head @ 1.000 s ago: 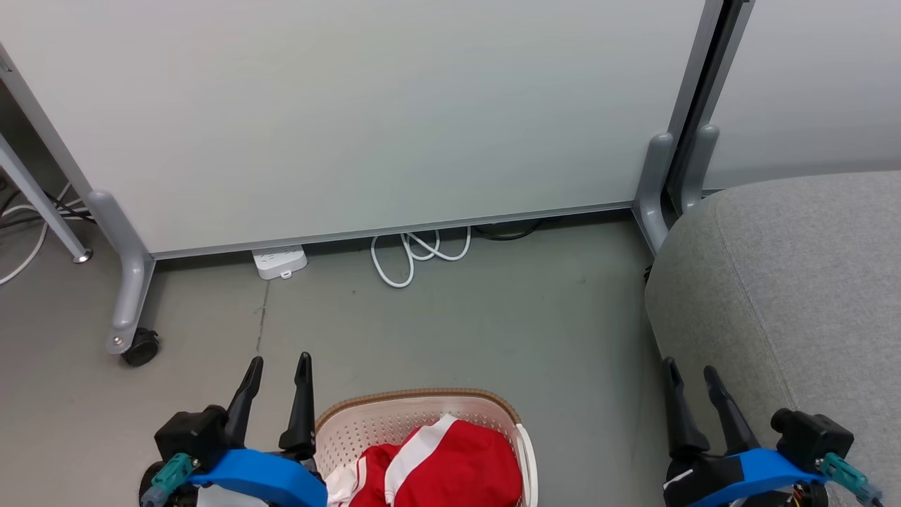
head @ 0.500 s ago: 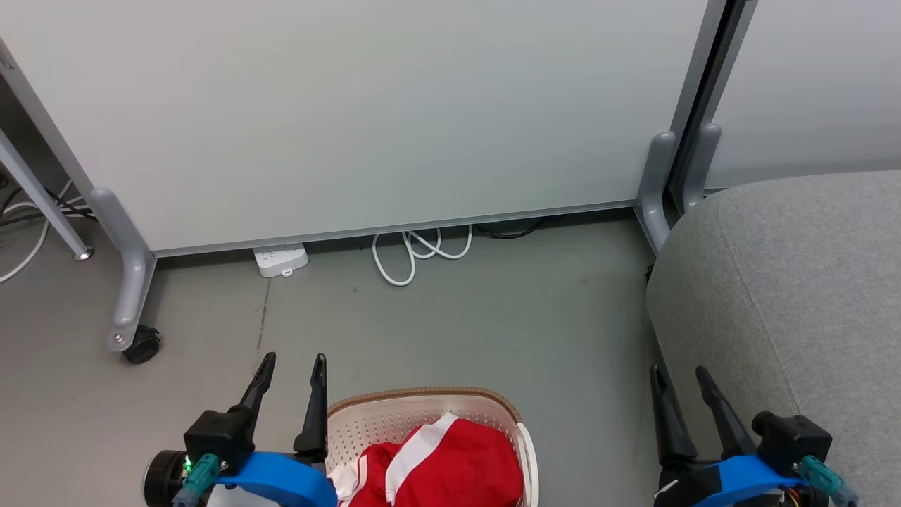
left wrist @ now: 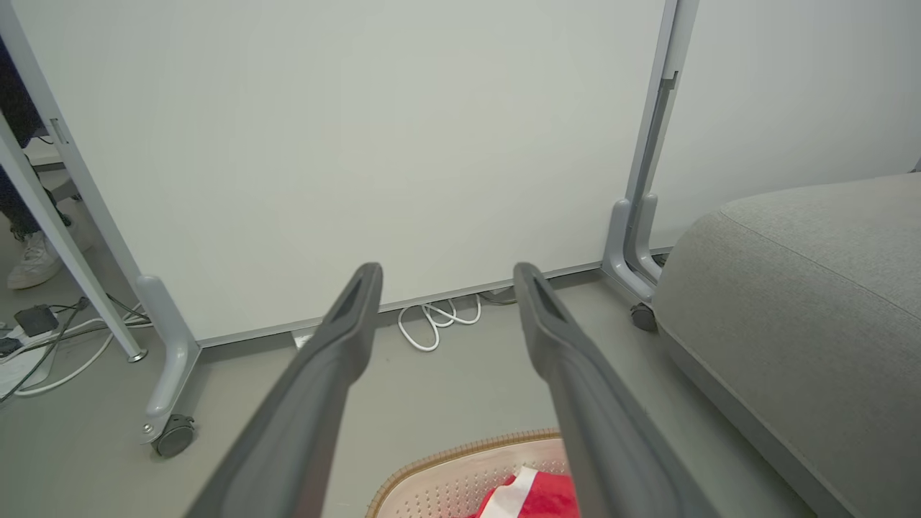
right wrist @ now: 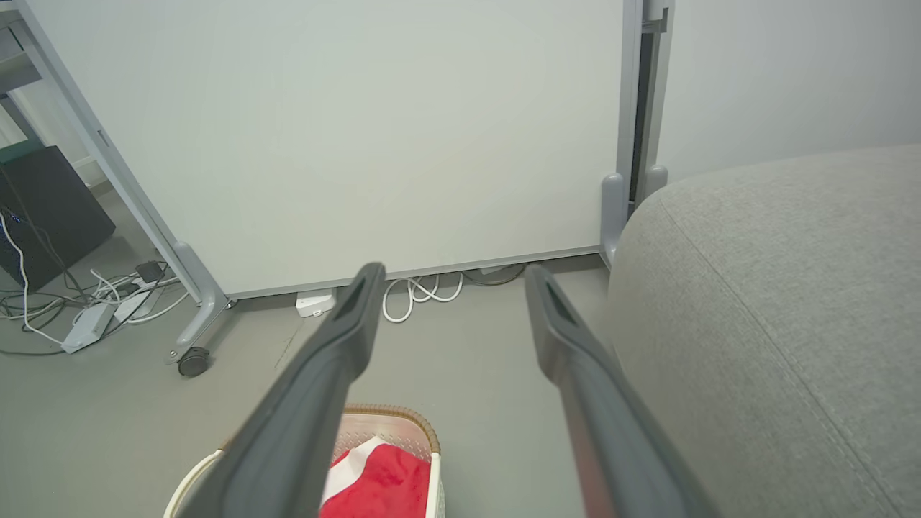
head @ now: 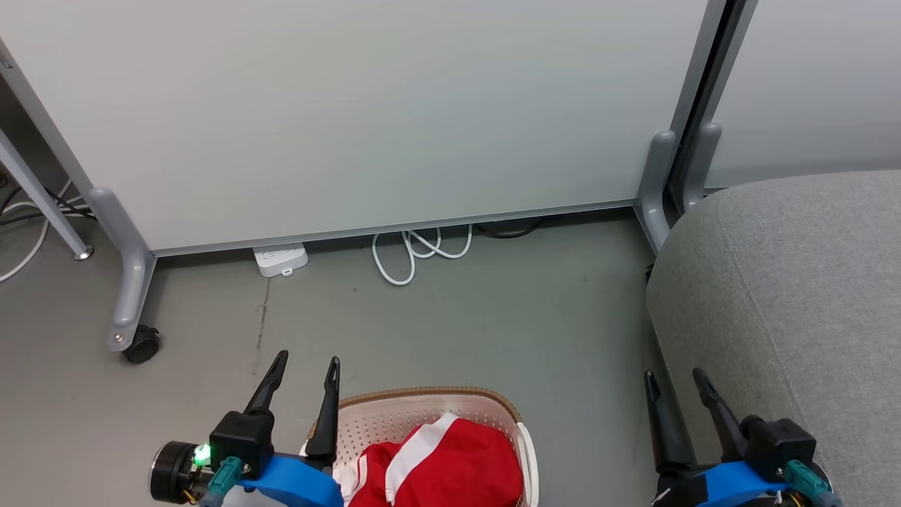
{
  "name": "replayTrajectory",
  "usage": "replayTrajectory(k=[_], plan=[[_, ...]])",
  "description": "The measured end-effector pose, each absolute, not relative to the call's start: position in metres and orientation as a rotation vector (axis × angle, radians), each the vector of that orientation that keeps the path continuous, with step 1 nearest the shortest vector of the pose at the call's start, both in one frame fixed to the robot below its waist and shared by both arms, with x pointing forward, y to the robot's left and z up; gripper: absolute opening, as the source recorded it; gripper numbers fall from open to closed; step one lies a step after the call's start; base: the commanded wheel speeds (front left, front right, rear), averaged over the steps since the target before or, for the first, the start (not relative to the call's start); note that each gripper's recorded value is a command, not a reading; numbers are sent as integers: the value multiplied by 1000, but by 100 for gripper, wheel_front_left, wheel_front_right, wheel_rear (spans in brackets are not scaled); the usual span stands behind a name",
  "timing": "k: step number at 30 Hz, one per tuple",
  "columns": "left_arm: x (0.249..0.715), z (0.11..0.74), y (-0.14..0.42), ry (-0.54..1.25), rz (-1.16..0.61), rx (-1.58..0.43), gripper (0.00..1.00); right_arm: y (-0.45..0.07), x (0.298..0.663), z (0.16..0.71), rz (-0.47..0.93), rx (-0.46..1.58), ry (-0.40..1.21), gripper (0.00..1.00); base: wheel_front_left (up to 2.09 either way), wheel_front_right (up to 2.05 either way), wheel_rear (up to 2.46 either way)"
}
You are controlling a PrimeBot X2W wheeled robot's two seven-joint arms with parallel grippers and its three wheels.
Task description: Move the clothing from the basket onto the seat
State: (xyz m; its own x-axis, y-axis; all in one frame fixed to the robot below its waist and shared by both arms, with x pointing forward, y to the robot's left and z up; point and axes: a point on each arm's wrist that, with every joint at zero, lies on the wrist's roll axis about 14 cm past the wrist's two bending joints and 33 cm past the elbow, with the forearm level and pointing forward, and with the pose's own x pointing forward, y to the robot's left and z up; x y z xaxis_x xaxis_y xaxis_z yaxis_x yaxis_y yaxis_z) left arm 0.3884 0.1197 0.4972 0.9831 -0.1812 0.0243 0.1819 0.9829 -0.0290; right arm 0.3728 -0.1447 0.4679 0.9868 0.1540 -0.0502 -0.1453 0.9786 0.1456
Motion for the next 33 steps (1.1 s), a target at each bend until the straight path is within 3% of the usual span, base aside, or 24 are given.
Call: replayTrajectory(k=[33], plan=[[389,472,119,46,-206,19,100,-148,372,453,153,65,97,100,0,0,0]])
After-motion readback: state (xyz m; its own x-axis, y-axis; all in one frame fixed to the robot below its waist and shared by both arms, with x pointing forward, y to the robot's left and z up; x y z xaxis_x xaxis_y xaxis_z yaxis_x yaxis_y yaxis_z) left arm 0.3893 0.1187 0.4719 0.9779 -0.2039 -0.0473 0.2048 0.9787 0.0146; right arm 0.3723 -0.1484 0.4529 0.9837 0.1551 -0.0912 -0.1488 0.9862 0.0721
